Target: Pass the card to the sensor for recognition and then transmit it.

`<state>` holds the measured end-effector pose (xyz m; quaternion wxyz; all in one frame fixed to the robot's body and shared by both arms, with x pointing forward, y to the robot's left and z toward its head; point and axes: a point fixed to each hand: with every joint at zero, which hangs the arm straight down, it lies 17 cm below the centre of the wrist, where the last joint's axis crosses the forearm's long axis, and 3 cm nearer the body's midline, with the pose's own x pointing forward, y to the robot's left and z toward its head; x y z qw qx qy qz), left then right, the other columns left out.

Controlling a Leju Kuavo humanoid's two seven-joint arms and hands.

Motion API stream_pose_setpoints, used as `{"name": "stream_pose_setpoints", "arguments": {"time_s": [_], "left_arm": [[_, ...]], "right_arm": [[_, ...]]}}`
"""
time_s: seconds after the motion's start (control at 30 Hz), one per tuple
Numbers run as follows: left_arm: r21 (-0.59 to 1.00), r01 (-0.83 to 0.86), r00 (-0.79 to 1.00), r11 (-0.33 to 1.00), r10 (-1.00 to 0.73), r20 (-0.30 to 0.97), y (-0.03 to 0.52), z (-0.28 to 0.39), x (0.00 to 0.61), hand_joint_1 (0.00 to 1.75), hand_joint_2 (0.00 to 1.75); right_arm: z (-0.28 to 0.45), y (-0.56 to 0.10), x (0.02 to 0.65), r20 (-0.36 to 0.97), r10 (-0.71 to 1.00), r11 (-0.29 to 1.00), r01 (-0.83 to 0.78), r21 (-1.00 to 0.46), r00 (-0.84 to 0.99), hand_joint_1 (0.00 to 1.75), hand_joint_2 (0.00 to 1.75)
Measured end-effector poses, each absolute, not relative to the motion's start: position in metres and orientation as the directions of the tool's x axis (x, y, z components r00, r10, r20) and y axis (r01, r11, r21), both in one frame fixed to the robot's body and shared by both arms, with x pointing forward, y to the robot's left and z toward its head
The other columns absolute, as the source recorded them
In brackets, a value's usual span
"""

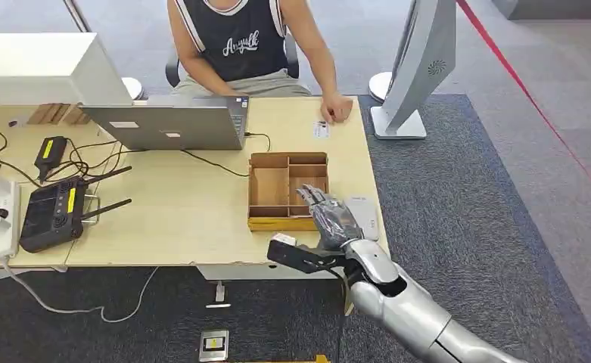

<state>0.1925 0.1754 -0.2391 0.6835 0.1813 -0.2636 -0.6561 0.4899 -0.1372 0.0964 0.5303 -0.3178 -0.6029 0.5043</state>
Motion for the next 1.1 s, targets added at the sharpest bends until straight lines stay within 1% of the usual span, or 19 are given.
{"name": "stream_pose_setpoints", "arguments": {"time_s": [0.67,0.83,1.0,1.1], "left_arm": [[0.592,0.803,0.0,0.072,-0.993,0.12,0.175,-0.24,0.19,0.0,0.0],[0.594,0.803,-0.02,0.054,-0.993,0.117,0.172,-0.239,0.189,0.0,0.0],[0.592,0.804,-0.027,0.051,-0.992,0.122,0.166,-0.239,0.188,0.0,0.0],[0.592,0.804,-0.031,0.049,-0.992,0.124,0.164,-0.239,0.187,0.0,0.0]], "right_arm": [[0.078,-0.14,0.498,0.305,0.931,0.272,-0.178,-0.946,-0.198,0.0,1.75],[0.107,-0.156,0.518,0.267,0.943,0.269,-0.02,-0.963,-0.197,0.0,1.75],[0.108,-0.166,0.53,0.224,0.957,0.231,0.016,-0.973,-0.183,0.0,1.75],[0.103,-0.172,0.534,0.212,0.964,0.216,0.009,-0.976,-0.164,0.0,1.75]]}}
